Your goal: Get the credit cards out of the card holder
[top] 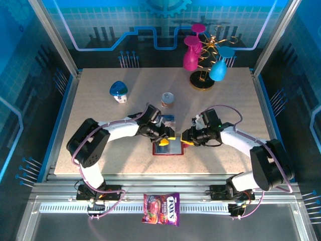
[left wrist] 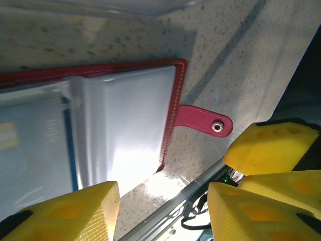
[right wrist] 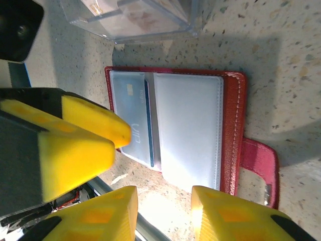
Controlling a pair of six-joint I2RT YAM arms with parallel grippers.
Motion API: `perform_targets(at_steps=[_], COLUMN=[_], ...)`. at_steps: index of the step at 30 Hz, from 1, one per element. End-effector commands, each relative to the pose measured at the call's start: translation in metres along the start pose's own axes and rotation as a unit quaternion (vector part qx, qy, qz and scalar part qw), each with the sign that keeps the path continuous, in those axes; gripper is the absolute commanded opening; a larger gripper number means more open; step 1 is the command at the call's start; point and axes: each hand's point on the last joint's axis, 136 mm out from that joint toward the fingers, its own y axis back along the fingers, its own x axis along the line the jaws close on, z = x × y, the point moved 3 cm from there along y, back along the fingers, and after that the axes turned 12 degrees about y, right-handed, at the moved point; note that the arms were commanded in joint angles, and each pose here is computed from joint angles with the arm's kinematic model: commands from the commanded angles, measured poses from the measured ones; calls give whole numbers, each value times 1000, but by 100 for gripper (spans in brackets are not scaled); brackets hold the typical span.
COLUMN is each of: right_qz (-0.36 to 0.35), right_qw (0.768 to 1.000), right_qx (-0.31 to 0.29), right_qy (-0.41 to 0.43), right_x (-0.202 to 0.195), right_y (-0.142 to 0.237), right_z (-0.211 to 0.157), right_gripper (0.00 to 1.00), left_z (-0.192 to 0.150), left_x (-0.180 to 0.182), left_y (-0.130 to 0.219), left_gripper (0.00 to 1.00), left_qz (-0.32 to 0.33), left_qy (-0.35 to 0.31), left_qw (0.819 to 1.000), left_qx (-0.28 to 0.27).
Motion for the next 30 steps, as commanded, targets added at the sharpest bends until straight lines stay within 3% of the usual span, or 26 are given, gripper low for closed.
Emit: perform_targets(at_steps=[1,10,30], right_qz=[18,28,38], right_qw=[1000,998,996], right_qx=[8,48,78], right_qy=[13,26,22], right_x=[14,29,37], right_y=[-7,-39,-80], right_z=[6,5,1], right_gripper=[35,32,24], left_z=[4,10,12], left_x=[8,33,56], left_y=[14,35,31], left_gripper=[49,37,6], left_qz=[-1,-6,-14], left_qy=[16,47,70], left_qw=[1000,998,996], left_qx=[-23,-51,-46])
